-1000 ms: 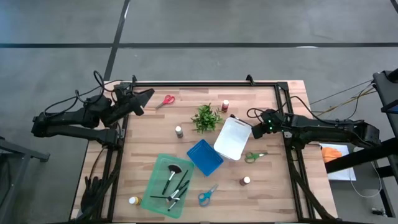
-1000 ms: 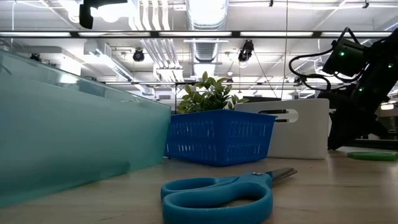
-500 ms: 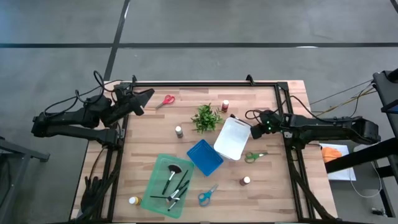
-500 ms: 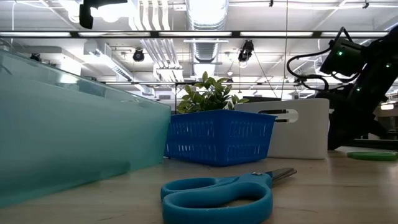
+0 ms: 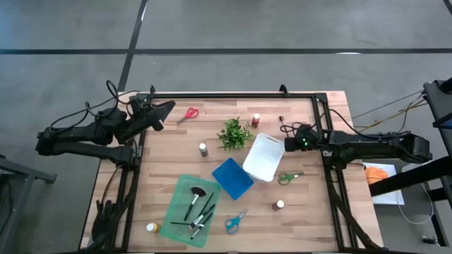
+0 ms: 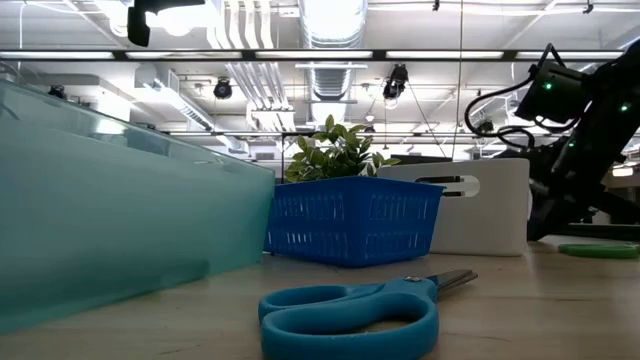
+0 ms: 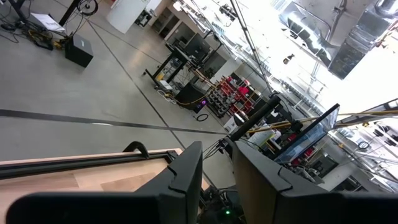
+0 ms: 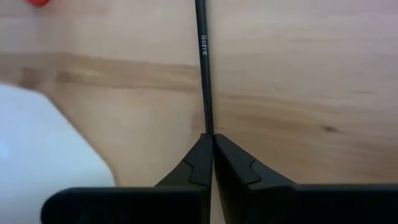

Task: Pick & Place Paint Supplies
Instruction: Put the black eye groomer brush into the green bin

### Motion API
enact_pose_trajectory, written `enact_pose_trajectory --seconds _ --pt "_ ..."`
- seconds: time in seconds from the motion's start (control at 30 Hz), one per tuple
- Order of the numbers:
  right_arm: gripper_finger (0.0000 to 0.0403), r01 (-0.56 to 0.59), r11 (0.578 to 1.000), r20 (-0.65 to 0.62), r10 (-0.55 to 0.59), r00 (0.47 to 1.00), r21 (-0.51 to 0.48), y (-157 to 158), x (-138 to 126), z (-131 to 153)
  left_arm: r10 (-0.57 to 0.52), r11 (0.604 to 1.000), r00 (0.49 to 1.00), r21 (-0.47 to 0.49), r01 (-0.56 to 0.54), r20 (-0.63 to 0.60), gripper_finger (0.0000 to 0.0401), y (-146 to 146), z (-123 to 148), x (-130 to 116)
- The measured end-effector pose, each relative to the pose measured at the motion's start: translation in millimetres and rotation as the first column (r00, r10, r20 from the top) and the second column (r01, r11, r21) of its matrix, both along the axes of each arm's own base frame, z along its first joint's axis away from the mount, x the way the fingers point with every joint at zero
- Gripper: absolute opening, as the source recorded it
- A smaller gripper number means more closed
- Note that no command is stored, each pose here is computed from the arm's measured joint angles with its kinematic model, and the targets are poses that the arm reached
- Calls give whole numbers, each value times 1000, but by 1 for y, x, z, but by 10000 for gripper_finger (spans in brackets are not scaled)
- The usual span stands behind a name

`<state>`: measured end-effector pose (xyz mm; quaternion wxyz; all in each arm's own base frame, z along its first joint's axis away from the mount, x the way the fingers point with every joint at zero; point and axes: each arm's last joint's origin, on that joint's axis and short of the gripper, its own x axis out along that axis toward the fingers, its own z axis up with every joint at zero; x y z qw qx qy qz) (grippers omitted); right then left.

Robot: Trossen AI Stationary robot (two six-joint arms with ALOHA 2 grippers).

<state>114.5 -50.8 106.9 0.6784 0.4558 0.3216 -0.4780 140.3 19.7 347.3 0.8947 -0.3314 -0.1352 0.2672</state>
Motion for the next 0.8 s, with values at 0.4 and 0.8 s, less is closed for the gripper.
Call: enact_pose_trajectory --seconds 0.4,0.8 --pt "8 -16 999 68 19 998 -47 1 -3 7 0 1000 1000 -1 0 0 99 0 0 0" --pt "8 57 997 89 -52 995 -56 2 -8 11 -8 1000 1000 1 8 -1 99 0 0 0"
